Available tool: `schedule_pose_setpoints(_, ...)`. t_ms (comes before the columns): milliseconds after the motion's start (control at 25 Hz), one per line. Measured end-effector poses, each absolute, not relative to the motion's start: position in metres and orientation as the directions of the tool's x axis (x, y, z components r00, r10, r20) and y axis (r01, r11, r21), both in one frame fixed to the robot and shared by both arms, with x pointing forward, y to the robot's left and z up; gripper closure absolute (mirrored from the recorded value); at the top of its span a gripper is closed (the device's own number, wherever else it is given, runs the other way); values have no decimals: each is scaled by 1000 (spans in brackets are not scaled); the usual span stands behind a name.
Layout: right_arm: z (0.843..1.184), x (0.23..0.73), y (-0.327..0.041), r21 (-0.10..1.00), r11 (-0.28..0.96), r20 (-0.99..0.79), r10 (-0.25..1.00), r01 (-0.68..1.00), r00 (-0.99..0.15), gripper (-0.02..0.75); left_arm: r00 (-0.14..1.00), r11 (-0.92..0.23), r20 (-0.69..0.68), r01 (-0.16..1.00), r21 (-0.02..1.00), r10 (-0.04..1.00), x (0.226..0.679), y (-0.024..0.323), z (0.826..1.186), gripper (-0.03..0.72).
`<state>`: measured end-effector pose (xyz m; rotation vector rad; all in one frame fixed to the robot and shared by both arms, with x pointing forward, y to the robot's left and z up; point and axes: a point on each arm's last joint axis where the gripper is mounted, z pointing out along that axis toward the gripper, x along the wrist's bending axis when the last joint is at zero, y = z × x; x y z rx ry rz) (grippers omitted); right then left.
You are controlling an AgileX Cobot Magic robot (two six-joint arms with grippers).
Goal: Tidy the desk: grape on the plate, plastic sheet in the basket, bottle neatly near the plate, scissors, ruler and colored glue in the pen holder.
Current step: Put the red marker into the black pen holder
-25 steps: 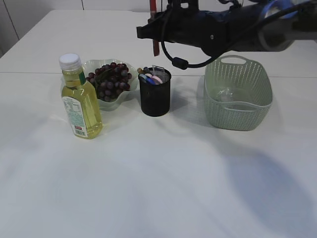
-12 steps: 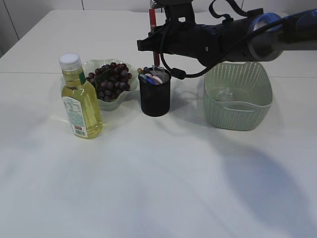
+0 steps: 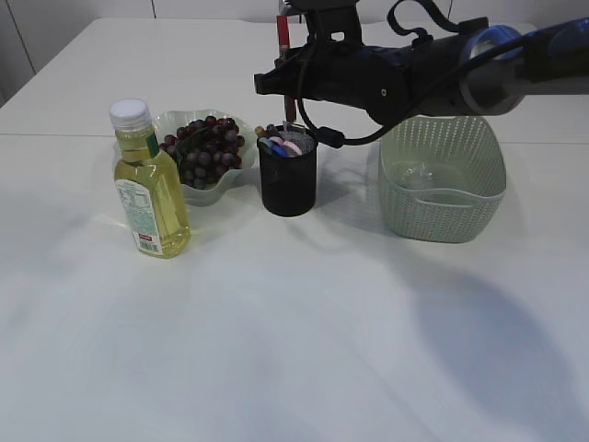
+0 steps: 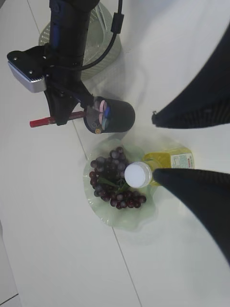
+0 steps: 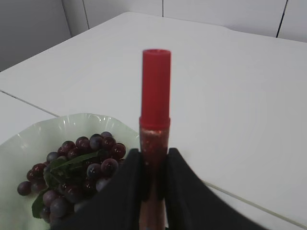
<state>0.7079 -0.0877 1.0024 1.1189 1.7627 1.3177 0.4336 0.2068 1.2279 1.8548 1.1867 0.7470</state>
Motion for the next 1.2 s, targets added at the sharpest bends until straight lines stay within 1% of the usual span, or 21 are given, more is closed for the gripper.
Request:
schedule_pose_setpoints(160, 1002, 708, -88, 961, 127, -14, 909, 245, -416, 598, 388, -243, 59, 444, 862, 920, 434, 207, 1229, 473)
schedule_pose_setpoints(480, 1000, 708, -88, 957, 133, -14, 909, 258, -416, 549, 388, -241, 59, 440, 865, 920, 434, 206, 1229, 473)
schedule_pose_setpoints(560, 1000, 708, -88, 956, 134, -14, 909, 262, -416, 514, 388, -241, 59, 440, 865, 920, 434, 206, 1229, 473)
schedule_pose_setpoints(720, 999, 707, -88, 953, 136, -12, 910, 271, -415, 416, 389, -241, 59, 438, 866, 920, 434, 206, 1229, 473)
schedule_pose_setpoints(840, 997, 707, -89, 942, 130, 8, 914, 311, -406, 385, 386, -246, 68, 435, 866, 920, 434, 207, 1229, 473)
schedule_pose_setpoints(960, 1006, 699, -92, 908, 156, 15, 915, 388, -403, 381, 383, -249, 74, 431, 867, 921, 435, 207, 1230, 470)
schedule_pose_setpoints(1040, 1024, 690, -96, 884, 167, 24, 916, 437, -400, 380, 383, -249, 74, 431, 867, 921, 435, 207, 1230, 453)
schedule_pose_setpoints(1120, 1044, 677, -101, 853, 174, 41, 917, 492, -396, 370, 382, -246, 71, 431, 868, 921, 435, 207, 1230, 405)
schedule_pose_setpoints(1200, 1070, 662, -107, 836, 170, 59, 918, 521, -393, 342, 379, -237, 64, 432, 870, 923, 435, 207, 1230, 336)
